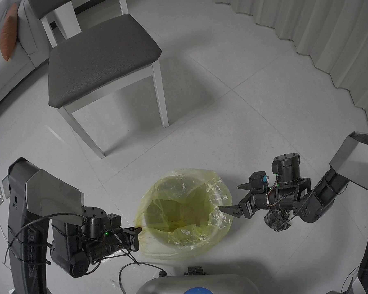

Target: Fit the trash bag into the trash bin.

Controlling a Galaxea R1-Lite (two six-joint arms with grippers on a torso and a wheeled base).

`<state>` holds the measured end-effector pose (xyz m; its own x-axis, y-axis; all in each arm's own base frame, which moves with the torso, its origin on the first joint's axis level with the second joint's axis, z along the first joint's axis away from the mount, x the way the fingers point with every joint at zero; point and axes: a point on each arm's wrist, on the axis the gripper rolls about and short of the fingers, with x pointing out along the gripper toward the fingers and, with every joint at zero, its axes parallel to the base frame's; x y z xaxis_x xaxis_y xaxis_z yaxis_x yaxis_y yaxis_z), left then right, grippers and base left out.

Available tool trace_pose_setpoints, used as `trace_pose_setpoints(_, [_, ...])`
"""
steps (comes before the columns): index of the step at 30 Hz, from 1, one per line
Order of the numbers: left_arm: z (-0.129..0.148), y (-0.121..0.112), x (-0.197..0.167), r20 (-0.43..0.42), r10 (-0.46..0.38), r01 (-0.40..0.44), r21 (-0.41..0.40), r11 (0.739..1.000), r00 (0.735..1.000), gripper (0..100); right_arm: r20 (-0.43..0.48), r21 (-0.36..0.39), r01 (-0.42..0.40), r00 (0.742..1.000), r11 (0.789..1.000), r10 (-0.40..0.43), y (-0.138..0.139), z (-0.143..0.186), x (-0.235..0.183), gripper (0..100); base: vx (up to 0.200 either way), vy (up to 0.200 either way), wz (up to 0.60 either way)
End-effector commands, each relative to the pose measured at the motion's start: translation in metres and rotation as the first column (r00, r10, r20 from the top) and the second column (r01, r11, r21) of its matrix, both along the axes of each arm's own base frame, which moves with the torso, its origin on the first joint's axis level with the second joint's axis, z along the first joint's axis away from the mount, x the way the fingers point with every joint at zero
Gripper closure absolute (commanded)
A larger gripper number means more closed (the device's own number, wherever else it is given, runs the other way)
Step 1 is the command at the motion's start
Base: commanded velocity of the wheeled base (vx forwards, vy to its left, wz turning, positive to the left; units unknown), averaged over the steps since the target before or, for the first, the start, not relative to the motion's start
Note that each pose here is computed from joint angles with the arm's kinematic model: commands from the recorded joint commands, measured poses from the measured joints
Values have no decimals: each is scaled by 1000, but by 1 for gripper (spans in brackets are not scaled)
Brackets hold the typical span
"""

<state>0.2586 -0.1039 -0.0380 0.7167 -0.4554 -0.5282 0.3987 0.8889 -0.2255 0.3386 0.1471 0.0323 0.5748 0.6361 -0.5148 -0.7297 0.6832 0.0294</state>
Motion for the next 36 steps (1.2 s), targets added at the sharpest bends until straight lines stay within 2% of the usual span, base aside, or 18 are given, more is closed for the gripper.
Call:
trace_pose_setpoints(1, [2, 0, 1, 18, 2, -2, -9, 1000, 1000, 100, -23, -8, 17, 1000, 1000, -17, -3, -13, 12, 0, 0, 0, 0])
trace_pose_setpoints(15, [4, 0, 1, 23, 1, -1, -13, 1000, 1000, 100, -39, -21, -6, 999, 1000, 5, 5, -31, 20, 0, 0, 0, 0])
trace_pose_setpoints(16, [4, 0, 1, 23, 3, -3, -13, 1000, 1000, 100, -40, -23, -7, 999, 1000, 6, 5, -32, 20, 100, 0, 0, 0])
trace_pose_setpoints(30, [-2, 0, 1, 6, 2, -2, -3, 1000, 1000, 100, -38, -22, -2, 999, 1000, 1, 4, -32, 20, 100, 0, 0, 0])
trace_pose_setpoints(36, [-11, 0, 1, -17, 3, -3, 9, 1000, 1000, 100, -60, -35, -6, 998, 999, 4, 4, -44, 20, 100, 0, 0, 0])
